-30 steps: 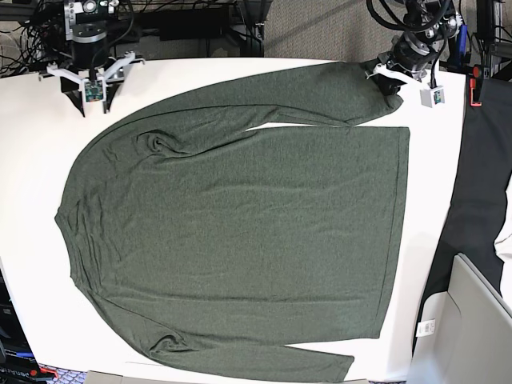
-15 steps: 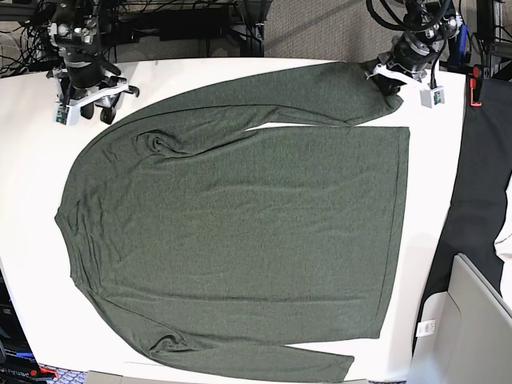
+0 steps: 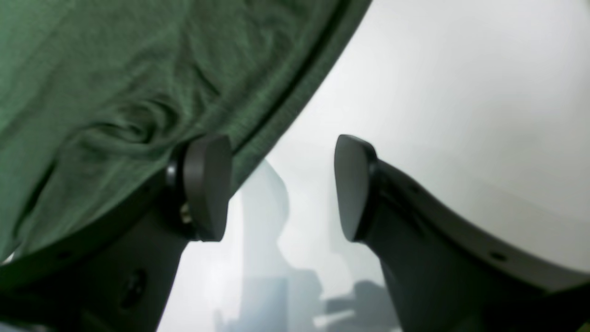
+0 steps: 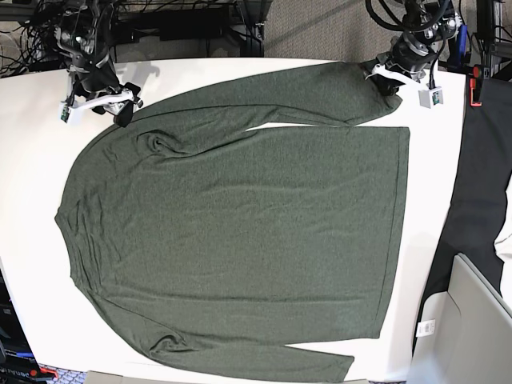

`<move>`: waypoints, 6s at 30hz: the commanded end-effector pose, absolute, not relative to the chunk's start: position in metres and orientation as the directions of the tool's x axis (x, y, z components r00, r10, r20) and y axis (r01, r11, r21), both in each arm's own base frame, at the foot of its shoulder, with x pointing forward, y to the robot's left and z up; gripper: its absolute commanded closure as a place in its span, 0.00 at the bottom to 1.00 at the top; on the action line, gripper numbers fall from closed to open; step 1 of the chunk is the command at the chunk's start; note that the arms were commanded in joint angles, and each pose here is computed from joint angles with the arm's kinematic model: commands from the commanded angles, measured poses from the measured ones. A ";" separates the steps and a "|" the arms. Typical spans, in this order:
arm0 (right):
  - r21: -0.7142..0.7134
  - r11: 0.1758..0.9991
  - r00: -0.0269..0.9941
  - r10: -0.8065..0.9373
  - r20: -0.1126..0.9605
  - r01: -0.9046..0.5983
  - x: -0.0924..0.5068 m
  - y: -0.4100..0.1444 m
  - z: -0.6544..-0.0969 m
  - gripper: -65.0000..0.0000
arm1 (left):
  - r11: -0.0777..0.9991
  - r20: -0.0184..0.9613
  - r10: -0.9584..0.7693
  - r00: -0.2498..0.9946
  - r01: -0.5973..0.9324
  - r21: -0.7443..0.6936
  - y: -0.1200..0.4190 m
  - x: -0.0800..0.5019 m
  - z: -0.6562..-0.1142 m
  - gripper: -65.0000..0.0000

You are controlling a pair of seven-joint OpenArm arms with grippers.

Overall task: Fold the T-shirt properly
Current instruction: 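Lower the right gripper to the other shoulder corner and grasp it, then pull both held shoulder corners apart to stretch the shirt taut, then drag the held shoulder corners along the table to straighten the shirt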

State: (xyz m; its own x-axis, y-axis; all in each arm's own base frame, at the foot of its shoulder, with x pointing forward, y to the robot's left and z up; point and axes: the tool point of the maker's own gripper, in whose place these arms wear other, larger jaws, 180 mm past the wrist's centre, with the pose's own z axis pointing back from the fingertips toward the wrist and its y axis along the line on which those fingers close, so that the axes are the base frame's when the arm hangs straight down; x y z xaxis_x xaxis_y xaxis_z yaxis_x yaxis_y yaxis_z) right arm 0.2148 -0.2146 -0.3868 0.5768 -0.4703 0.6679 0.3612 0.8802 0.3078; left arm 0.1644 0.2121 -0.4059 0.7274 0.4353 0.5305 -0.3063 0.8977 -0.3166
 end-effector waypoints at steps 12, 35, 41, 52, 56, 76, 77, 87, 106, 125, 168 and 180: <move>0.390 0.827 0.576 -0.561 0.595 0.404 0.228 -0.211 -0.415 0.50 | 0.902 0.552 0.427 0.716 -0.297 -0.312 0.215 0.168 -0.399 1.00; 0.442 0.877 0.556 -0.466 0.688 0.189 0.234 -0.208 -0.360 0.97 | 0.903 0.553 0.426 0.716 -0.298 -0.310 0.216 0.166 -0.399 1.00; 0.382 0.916 0.535 -0.387 0.751 0.126 0.224 -0.216 -0.332 0.97 | 0.913 0.578 0.404 0.709 -0.276 -0.300 0.216 0.169 -0.388 1.00; 0.374 0.888 0.529 -0.460 0.714 0.267 0.215 -0.245 -0.347 0.60 | 0.925 0.589 0.375 0.715 -0.255 -0.280 0.219 0.169 -0.384 1.00; 0.460 0.812 0.500 -0.584 0.639 0.359 0.213 -0.245 -0.364 0.53 | 0.925 0.588 0.376 0.716 -0.256 -0.280 0.219 0.169 -0.384 1.00; 0.646 0.616 0.450 -0.782 0.432 0.451 0.250 -0.225 -0.423 0.53 | 0.926 0.588 0.375 0.717 -0.255 -0.279 0.219 0.169 -0.384 1.00; 0.650 0.611 0.446 -0.785 0.429 0.451 0.252 -0.224 -0.423 0.53 | 0.926 0.588 0.375 0.717 -0.255 -0.279 0.219 0.169 -0.384 1.00; 0.666 0.607 0.438 -0.788 0.434 0.433 0.265 -0.222 -0.418 0.83 | 0.925 0.586 0.376 0.718 -0.256 -0.280 0.219 0.168 -0.385 1.00; 0.576 0.799 0.450 -0.585 0.675 0.173 0.245 -0.216 -0.346 0.99 | 0.925 0.586 0.376 0.717 -0.257 -0.280 0.219 0.168 -0.385 1.00; 0.498 0.828 0.406 -0.561 0.721 0.259 0.182 -0.277 -0.308 0.99 | 0.950 0.610 0.311 0.729 -0.216 -0.226 0.226 0.158 -0.368 1.00; 0.397 0.883 0.272 -0.458 0.846 0.252 0.286 -0.294 -0.291 0.99 | 0.928 0.734 0.335 0.591 -0.074 -0.364 0.183 0.276 -0.359 0.98; 0.394 0.880 0.285 -0.461 0.840 0.265 0.285 -0.290 -0.297 0.73 | 0.929 0.722 0.333 0.607 -0.083 -0.359 0.186 0.275 -0.367 0.70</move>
